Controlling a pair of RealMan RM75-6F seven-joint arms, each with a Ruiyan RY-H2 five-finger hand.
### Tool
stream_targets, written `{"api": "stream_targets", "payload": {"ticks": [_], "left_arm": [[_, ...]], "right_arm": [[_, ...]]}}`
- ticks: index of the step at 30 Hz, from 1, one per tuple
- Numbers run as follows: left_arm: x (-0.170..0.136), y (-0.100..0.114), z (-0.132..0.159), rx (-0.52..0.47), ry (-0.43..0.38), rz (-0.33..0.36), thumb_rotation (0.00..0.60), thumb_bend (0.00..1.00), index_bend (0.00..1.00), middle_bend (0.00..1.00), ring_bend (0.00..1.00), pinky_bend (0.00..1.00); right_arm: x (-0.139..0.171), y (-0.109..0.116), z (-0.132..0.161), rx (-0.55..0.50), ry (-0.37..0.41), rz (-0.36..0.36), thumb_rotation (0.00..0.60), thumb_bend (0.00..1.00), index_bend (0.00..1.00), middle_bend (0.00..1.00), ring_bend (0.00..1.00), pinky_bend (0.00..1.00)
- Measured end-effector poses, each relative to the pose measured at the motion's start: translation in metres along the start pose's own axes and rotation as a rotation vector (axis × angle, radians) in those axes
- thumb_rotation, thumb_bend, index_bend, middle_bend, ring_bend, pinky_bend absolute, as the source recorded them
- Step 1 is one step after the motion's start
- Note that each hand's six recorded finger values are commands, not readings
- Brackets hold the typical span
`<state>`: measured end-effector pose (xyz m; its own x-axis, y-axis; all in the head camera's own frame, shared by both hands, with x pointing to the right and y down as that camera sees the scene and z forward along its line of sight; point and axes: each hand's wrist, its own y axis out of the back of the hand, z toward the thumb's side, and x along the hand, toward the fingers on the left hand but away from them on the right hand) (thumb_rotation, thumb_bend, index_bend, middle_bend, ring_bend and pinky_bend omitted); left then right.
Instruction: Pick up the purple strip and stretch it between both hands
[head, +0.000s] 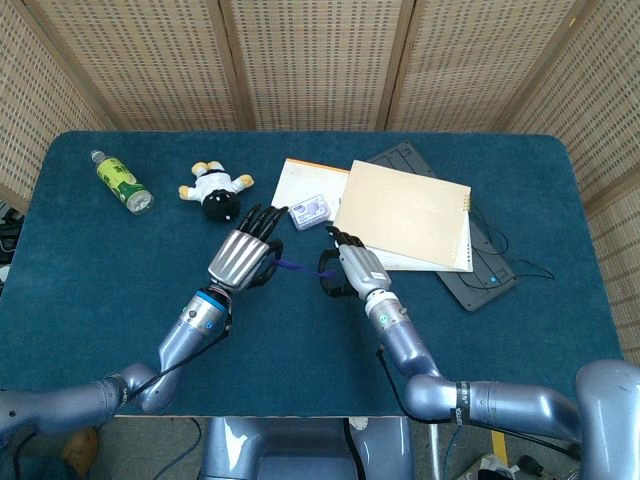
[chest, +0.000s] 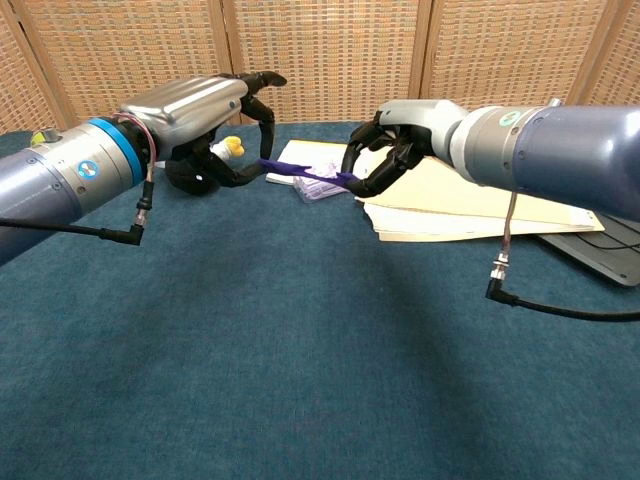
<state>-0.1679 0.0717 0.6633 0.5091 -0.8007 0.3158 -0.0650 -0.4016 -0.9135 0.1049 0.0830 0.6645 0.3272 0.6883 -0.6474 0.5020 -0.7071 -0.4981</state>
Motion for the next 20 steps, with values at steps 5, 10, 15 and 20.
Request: {"api": "stream_targets", "payload": {"ticks": [5, 10, 15, 20], "left_arm": [[-0.002, 0.010, -0.015, 0.007, 0.032, 0.017, 0.600, 0.45, 0.72, 0.00, 0.00, 0.00], [-0.005, 0.023, -0.030, 0.020, 0.059, 0.036, 0.600, 0.45, 0.72, 0.00, 0.00, 0.00], [-0.011, 0.043, -0.053, 0.052, 0.096, 0.067, 0.600, 0.45, 0.72, 0.00, 0.00, 0.00], [-0.023, 0.071, -0.085, 0.100, 0.148, 0.103, 0.600, 0.45, 0.72, 0.00, 0.00, 0.00]], "right_arm": [[0.005, 0.008, -0.006, -0.003, -0.009, -0.015, 0.600, 0.60, 0.66, 0.09, 0.00, 0.00], [0.010, 0.016, -0.011, -0.002, -0.017, -0.032, 0.600, 0.60, 0.66, 0.09, 0.00, 0.00], [0.020, 0.030, -0.021, -0.001, -0.029, -0.055, 0.600, 0.60, 0.66, 0.09, 0.00, 0.00], [0.032, 0.045, -0.033, -0.004, -0.047, -0.079, 0.600, 0.60, 0.66, 0.09, 0.00, 0.00]]}}
